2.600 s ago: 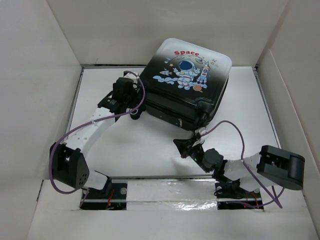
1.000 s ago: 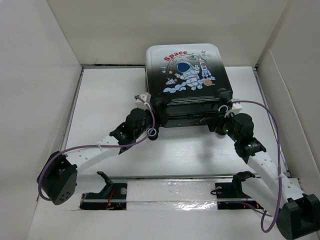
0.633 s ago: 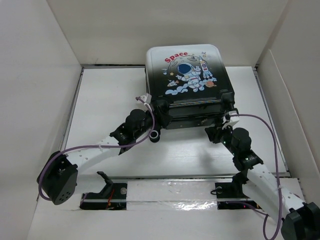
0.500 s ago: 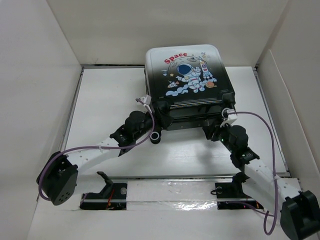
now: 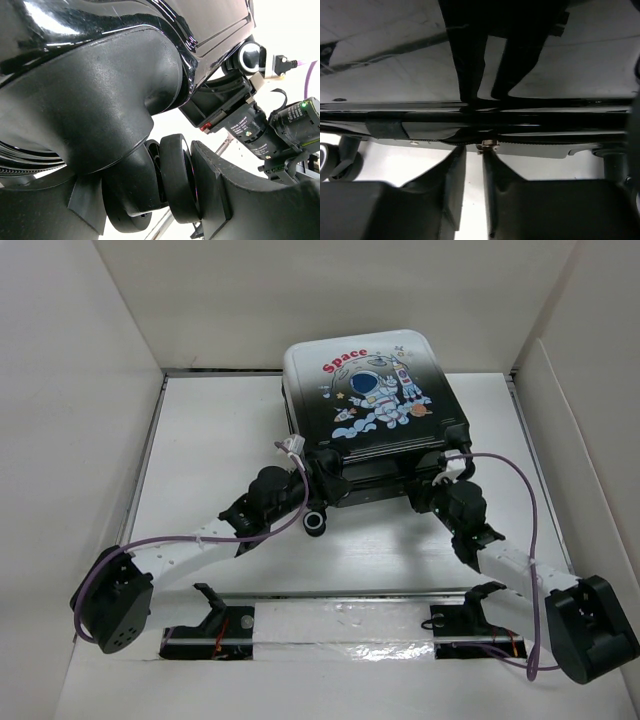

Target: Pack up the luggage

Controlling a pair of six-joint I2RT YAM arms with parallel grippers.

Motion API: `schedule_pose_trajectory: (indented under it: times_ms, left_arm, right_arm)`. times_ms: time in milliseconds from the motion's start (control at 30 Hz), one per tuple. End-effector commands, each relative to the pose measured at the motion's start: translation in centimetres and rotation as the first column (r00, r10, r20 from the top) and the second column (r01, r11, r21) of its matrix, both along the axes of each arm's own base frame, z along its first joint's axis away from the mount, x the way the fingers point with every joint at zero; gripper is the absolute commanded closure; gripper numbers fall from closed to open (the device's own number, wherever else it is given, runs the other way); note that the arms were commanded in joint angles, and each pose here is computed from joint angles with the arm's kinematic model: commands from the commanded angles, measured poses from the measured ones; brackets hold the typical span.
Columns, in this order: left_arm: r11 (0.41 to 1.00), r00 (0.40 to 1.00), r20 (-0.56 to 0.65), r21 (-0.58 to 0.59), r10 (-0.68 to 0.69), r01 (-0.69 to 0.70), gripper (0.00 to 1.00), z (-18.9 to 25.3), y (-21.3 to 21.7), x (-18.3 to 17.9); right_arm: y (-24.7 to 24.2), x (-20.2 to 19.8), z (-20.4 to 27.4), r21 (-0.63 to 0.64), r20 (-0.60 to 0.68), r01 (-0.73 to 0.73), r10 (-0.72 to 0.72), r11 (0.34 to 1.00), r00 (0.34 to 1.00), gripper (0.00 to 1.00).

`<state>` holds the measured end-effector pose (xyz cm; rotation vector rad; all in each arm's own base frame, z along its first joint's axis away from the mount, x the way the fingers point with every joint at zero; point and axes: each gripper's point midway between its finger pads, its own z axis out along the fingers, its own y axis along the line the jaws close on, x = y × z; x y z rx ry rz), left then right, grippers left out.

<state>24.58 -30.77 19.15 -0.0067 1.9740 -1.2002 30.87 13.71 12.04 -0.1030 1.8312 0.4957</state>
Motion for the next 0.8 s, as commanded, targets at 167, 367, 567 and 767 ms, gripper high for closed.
schedule_pose_trajectory:
  times_ms: [167, 367, 567, 767]
  left_arm:
    - [0.958, 0.927, 0.292, -0.095, -0.234, 0.272, 1.00, 7.5, -2.6, -4.3]
    - [0.952, 0.924, 0.306, -0.124, -0.231, 0.279, 1.00, 8.9, -3.1, -4.0]
    - [0.952, 0.922, 0.331, -0.155, -0.200, 0.263, 1.00, 10.7, -3.4, -3.3]
    - [0.937, 0.913, 0.349, -0.190, -0.214, 0.292, 1.00, 12.3, -4.4, -3.1]
  right_arm:
    - [-0.1, 1.7, 5.6, 0.096, 0.208, 0.024, -0.043, 0.995, 0.977, 1.00]
    - [2.4, -0.7, 4.7, 0.123, 0.190, -0.040, 0.016, 0.992, 0.982, 1.00]
    - [3.5, -2.8, 3.7, 0.114, 0.139, -0.008, -0.008, 0.993, 0.990, 1.00]
    - [7.8, -5.1, 4.4, 0.137, 0.139, -0.169, 0.150, 0.976, 0.979, 1.00]
